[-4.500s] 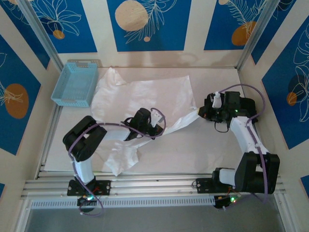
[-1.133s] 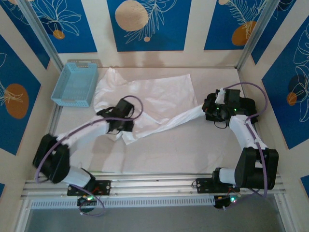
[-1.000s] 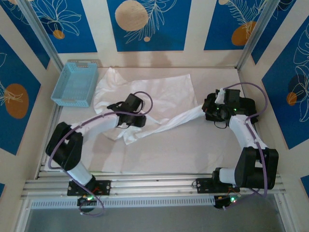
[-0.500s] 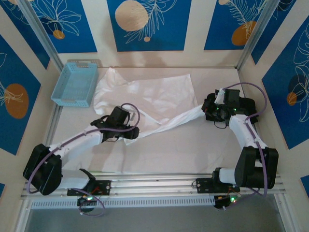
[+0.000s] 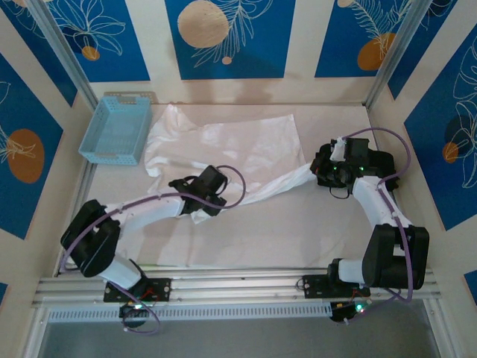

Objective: Fold the inside-out t-shirt

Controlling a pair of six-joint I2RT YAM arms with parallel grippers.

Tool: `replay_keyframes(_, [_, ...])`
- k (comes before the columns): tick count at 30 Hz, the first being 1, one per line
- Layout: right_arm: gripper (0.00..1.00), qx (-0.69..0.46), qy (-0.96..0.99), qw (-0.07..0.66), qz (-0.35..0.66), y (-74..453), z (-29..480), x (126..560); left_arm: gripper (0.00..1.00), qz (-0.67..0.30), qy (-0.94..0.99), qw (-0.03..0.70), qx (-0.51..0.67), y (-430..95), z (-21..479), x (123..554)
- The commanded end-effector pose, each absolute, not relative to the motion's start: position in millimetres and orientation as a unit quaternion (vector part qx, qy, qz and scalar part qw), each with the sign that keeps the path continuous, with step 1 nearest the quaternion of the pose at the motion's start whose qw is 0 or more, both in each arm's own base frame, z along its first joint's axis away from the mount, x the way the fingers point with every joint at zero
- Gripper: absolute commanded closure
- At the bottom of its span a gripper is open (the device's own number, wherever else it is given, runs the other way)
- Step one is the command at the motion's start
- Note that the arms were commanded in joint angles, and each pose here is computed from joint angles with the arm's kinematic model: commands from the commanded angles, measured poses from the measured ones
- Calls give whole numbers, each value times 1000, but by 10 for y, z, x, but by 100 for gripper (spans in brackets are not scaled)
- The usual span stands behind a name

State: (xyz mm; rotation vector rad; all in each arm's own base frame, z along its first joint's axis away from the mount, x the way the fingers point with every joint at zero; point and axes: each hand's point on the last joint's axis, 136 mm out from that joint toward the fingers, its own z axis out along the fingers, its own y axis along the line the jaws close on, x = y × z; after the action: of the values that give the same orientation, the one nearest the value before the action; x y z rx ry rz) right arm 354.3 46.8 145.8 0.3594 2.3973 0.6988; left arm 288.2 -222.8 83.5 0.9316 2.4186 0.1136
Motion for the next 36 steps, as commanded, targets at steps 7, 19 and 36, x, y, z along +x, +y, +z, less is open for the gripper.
replay_keyframes(7, [100,122,905,305,271,505,1493,3493,34,91,867,214,440,-2281,615,2948])
replay_keyframes(19, [100,122,904,305,272,497,1503,3494,70,115,875,204,425,-2194,541,3105])
replay_keyframes(36, [100,116,888,346,279,484,1865,3449,100,-111,905,372,173,-1834,1711,3154])
